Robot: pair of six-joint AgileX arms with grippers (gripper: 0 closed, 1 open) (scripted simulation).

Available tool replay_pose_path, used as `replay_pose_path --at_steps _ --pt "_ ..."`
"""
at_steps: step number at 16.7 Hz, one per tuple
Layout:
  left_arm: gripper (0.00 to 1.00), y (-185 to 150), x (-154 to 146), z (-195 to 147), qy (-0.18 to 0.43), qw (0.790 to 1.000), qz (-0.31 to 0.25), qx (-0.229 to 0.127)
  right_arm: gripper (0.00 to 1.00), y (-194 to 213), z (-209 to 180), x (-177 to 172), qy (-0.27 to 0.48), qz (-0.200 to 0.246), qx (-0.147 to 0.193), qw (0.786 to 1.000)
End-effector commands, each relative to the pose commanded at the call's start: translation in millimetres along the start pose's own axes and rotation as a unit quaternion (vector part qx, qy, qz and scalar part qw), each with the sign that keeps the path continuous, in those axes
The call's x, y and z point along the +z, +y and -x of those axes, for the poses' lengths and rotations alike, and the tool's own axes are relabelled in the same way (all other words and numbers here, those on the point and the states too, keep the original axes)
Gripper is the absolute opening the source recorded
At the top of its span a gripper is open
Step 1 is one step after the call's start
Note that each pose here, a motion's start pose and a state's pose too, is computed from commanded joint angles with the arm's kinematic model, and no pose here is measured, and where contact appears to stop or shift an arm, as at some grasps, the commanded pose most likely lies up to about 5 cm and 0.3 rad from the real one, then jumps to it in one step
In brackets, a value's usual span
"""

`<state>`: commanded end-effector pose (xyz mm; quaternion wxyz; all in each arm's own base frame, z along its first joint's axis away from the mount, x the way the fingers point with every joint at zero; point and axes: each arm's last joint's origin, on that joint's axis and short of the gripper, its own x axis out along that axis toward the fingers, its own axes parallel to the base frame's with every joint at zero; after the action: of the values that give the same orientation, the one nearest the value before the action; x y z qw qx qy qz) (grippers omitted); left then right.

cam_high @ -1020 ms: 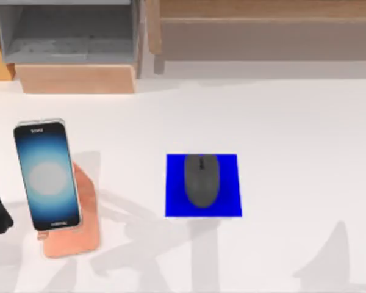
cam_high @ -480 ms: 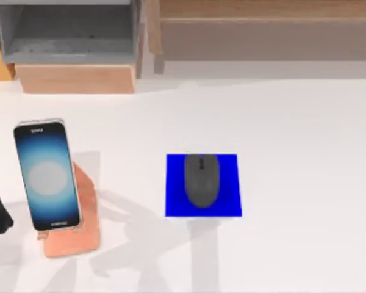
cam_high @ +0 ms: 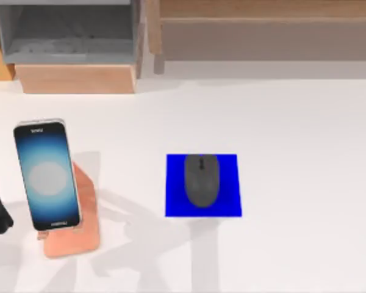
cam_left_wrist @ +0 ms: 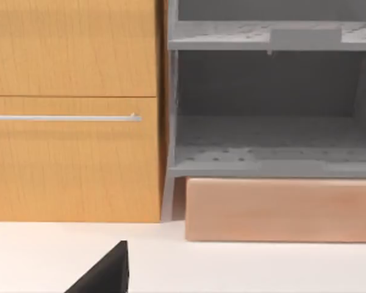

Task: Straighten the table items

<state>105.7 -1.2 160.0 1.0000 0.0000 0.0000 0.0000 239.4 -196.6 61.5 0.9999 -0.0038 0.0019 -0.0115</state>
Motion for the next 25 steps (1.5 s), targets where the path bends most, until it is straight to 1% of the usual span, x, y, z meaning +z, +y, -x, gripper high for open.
replay_pose_path --at_steps 7,12,16,25 --pt "1.0 0 0 0 0.0 1.0 0.0 0.0 1.0 0 -1 -1 -0.002 0.002 0.002 1.0" --pt "1.0 0 0 0 0.0 1.0 0.0 0.0 1.0 0 -28 -1 -0.003 0.002 0.003 1.0" --pt "1.0 0 0 0 0.0 1.0 0.0 0.0 1.0 0 -31 -1 -0.003 0.002 0.003 1.0" --pt "1.0 0 0 0 0.0 1.0 0.0 0.0 0.32 0 -31 -1 -0.003 0.002 0.003 1.0"
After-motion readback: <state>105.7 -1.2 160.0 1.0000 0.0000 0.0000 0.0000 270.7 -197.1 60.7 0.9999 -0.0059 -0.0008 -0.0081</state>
